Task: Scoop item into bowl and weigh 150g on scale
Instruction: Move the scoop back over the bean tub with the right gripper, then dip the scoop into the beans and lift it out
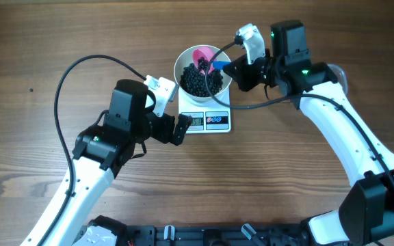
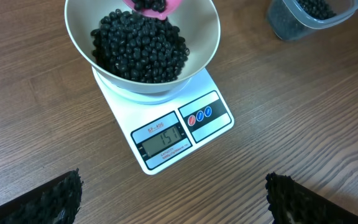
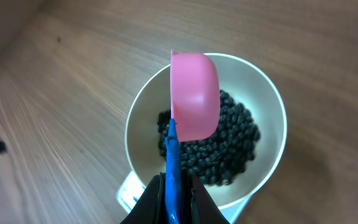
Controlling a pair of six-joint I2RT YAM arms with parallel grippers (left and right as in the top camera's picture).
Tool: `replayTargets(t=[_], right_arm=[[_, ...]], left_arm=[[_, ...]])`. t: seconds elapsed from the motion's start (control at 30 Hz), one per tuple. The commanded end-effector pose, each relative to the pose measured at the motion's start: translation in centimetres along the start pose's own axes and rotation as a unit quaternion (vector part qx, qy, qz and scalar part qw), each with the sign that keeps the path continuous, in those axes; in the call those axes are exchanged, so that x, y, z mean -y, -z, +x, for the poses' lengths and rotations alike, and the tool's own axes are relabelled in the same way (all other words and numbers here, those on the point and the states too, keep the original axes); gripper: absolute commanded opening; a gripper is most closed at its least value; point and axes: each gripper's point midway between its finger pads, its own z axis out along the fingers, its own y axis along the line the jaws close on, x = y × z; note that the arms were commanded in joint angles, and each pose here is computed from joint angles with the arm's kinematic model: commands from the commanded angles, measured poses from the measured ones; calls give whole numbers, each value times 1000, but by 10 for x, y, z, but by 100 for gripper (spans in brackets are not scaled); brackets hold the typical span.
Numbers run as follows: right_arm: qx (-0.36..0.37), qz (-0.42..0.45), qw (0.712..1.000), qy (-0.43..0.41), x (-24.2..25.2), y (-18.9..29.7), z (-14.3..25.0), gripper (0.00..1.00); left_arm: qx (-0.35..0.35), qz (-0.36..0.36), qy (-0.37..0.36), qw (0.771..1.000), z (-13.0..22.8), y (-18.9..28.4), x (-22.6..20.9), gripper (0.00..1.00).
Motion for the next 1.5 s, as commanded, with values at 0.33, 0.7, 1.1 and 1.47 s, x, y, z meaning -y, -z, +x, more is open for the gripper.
replayTargets(t=[0.33, 0.7, 1.1, 1.47], right_arm=[[66, -33, 941, -331, 46, 50, -28, 4], [113, 103, 912, -381, 172, 177, 36, 4], [-51, 314, 934, -161, 206, 203, 95, 4], [-172, 505, 845, 19, 195, 193, 70, 4]], left_arm=[[6, -2, -13, 1000, -5, 1, 1, 100], [6, -2, -13, 1000, -5, 1, 1, 100], [6, -2, -13, 1000, -5, 1, 1, 100], [6, -2, -13, 1000, -5, 1, 1, 100]])
